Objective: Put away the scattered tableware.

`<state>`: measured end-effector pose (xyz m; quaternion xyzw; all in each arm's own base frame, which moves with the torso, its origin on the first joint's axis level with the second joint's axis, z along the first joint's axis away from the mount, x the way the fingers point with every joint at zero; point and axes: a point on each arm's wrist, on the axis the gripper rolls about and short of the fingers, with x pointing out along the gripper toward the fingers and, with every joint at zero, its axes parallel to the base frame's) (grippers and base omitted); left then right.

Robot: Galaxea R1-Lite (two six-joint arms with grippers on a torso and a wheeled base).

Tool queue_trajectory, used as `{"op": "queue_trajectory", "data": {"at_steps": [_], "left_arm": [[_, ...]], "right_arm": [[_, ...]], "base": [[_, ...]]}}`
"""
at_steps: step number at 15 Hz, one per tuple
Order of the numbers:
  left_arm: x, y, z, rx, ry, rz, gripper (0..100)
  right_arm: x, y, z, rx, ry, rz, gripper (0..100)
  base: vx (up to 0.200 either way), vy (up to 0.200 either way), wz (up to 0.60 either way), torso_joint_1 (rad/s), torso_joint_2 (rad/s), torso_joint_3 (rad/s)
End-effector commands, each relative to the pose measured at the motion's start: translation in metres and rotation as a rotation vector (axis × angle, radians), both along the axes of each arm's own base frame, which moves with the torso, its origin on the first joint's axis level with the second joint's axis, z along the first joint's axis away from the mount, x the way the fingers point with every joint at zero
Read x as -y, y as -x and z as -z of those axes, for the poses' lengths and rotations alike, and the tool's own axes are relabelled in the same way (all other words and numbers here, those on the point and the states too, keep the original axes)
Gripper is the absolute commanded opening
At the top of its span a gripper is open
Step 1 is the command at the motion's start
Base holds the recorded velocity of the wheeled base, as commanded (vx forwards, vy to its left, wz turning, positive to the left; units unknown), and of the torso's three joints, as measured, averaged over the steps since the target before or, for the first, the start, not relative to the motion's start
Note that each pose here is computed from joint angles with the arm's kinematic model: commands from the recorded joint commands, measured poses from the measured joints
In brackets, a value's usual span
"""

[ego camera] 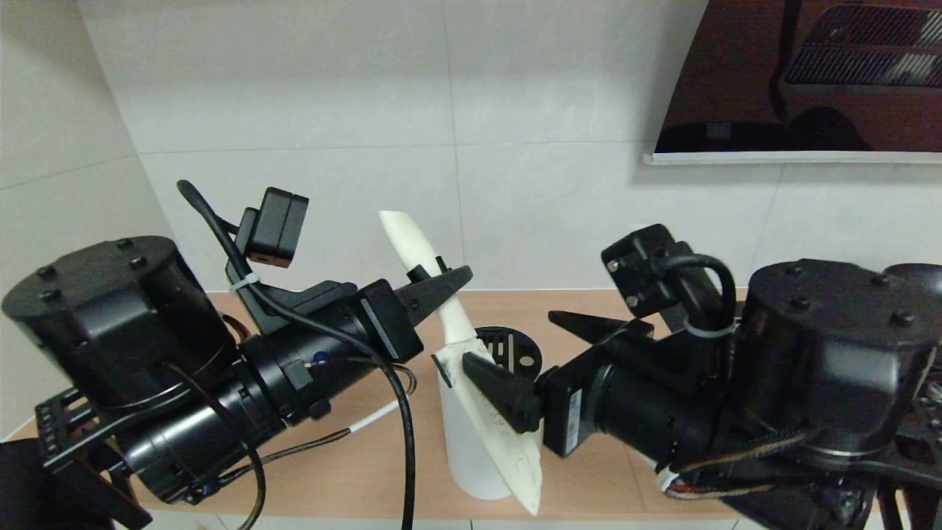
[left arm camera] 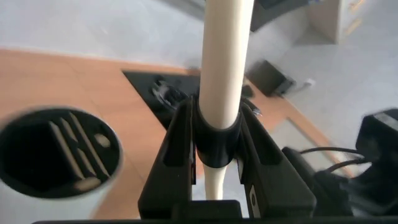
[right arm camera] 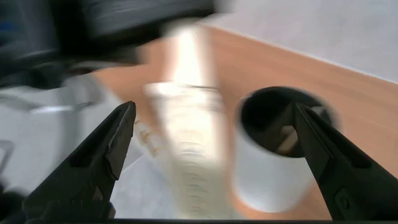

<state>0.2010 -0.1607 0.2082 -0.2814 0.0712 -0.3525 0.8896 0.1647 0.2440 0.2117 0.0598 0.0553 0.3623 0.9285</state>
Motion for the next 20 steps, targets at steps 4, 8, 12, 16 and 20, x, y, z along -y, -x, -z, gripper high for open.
{"op": "queue_trajectory", "data": {"at_steps": [4, 8, 12, 16, 20], "left_arm": [[-0.003, -0.008, -0.052, 0.209, -0.152, -0.321, 0], [-0.001, -0.015, -0.056, 0.287, -0.317, -0.432, 0], [0.013, -0.035, -0.038, 0.261, -0.408, -0.585, 0], [0.031, -0.056, -0.024, 0.288, -0.350, -0.648, 0], [0.041, -0.063, -0.010, 0.269, -0.368, -0.636, 0]], "right_arm": [[0.064, -0.009, -0.052, 0.065, -0.062, 0.127, 100], [0.077, -0.017, -0.053, 0.067, -0.060, 0.149, 100], [0.071, -0.023, -0.044, 0.043, -0.034, 0.149, 100], [0.072, -0.022, -0.044, 0.044, -0.032, 0.149, 100], [0.072, -0.023, -0.044, 0.044, -0.032, 0.150, 100]], "base": [[0.000, 0.000, 0.00, 0.000, 0.00, 0.000], [0.000, 0.000, 0.00, 0.000, 0.00, 0.000], [0.000, 0.000, 0.00, 0.000, 0.00, 0.000], [0.000, 0.000, 0.00, 0.000, 0.00, 0.000], [0.000, 0.000, 0.00, 0.000, 0.00, 0.000]]}}
